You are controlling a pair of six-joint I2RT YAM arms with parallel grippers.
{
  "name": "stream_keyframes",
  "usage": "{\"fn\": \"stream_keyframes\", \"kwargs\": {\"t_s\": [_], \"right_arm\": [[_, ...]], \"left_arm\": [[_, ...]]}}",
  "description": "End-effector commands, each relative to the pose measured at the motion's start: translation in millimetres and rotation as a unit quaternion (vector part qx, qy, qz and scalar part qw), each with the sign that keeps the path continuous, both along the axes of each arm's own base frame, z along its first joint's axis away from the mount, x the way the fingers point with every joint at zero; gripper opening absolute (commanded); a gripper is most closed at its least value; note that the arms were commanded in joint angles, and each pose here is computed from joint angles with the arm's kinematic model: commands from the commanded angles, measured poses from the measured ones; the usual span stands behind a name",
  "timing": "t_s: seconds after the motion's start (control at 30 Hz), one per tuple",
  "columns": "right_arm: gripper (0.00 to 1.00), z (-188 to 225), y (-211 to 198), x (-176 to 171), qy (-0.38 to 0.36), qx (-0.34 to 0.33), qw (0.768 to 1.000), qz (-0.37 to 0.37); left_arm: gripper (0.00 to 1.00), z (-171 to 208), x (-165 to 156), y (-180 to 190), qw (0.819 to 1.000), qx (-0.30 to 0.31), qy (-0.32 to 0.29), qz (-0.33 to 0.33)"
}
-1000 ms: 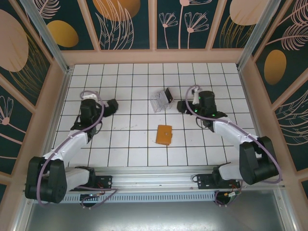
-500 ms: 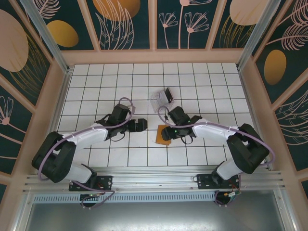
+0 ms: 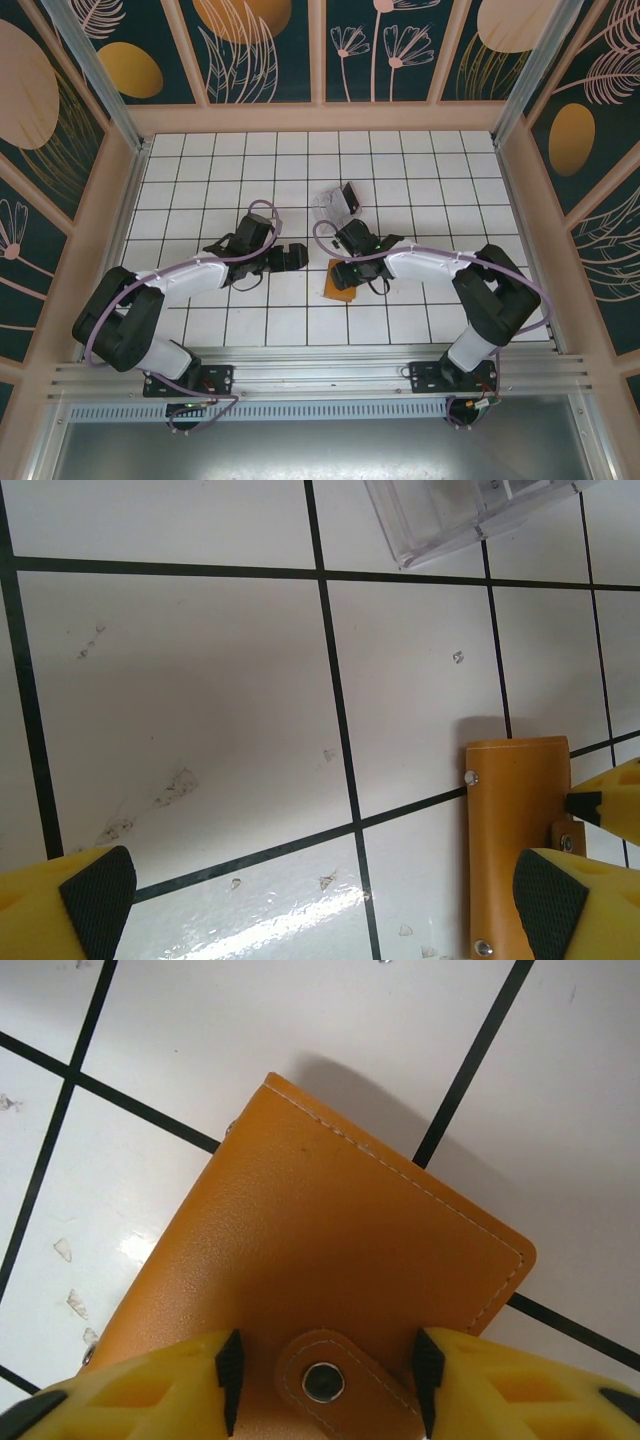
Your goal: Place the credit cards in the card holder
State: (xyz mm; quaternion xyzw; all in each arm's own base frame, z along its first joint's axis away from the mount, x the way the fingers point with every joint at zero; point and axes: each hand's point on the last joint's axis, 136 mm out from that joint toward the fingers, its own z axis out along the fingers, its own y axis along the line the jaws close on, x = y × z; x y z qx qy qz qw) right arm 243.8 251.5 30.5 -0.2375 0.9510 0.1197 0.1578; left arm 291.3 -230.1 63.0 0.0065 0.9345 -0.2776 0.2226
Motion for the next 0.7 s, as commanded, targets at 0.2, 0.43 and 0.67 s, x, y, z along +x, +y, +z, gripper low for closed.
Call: {"fn": "stream_keyframes", "kwargs": {"t_s": [0.2,0.43,0.67], "right_arm": [[0.1,-10.2,-14.6,-11.2,0.016,-0.05,0.999,0.002],[0.0,21.1,7.5,-1.7,-0.005,0.026,1.0,-0.005],[0.0,56.5,27.8,10.3,0.004,0.165,0.985,-0.04]], "left_arm": [[0.98,3.2,3.5,-5.5,1.0,-0.012,0.0,0.003],[0.91,5.0,-1.6,-19.8,0.999,-0.041,0.005,-0.016],[0.91,21.1,1.5,-20.7,0.998,-0.055,-0.02,-0.007]]}}
